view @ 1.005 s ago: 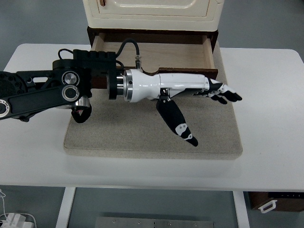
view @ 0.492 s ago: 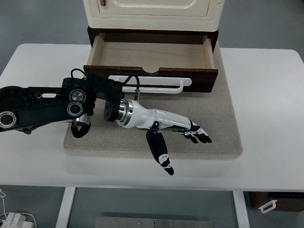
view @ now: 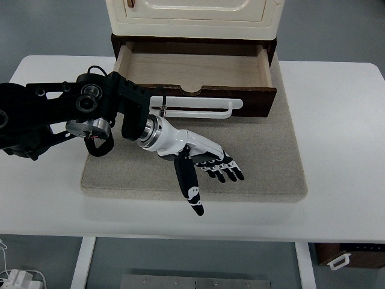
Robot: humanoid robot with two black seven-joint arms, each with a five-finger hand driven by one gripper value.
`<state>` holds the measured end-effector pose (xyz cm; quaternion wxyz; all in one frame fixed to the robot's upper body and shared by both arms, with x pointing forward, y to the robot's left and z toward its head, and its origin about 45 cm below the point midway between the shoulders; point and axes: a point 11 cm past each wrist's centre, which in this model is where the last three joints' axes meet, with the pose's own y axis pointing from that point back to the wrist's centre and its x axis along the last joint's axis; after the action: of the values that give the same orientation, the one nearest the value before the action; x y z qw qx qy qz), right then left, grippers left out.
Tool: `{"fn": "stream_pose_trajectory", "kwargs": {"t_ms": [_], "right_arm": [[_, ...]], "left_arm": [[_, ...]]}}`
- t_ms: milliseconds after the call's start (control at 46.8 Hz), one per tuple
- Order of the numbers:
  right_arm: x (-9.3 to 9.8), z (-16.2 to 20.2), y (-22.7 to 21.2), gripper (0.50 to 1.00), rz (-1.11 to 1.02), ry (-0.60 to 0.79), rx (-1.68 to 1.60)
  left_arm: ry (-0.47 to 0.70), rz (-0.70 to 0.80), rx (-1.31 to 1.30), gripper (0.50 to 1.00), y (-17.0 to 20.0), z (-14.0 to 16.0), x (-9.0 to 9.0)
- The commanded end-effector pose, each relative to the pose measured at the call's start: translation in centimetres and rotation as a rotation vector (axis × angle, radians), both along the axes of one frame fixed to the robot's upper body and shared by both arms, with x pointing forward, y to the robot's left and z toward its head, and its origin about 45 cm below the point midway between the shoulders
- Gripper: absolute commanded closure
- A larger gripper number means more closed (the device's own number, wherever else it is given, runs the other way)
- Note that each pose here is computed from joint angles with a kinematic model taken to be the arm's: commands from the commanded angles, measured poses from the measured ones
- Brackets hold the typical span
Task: Close drawer under combined cabinet
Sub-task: 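Press the left hand against the drawer front and push it inward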
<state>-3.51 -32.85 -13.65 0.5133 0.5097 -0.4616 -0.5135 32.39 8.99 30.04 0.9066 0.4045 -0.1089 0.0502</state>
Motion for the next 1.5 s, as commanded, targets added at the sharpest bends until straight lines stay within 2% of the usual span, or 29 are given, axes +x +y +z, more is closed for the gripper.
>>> {"fn": "stream_pose_trajectory", "kwargs": {"t_ms": [0, 363, 941, 1475], "right_arm": [[0.0, 0.0, 0.0, 0.548, 0.000, 0.000, 0.000], [0.0, 0.0, 0.0, 0.548, 0.000, 0.000, 0.000], [0.0, 0.0, 0.0, 0.548, 0.000, 0.000, 0.000], [0.0, 0.0, 0.0, 0.548, 0.000, 0.000, 0.000]], "left_arm": [[-0.006, 0.007, 0.019, 0.500, 0.2, -0.1, 0.3], [-0.043, 0.089, 0.044, 0.500, 1.6, 0.0, 3.0], [-0.089, 0.182, 0.057, 0.500, 2.6, -0.2, 5.2], [-0.189, 0.311, 0.062, 0.500, 3.4, -0.1, 8.4]]}}
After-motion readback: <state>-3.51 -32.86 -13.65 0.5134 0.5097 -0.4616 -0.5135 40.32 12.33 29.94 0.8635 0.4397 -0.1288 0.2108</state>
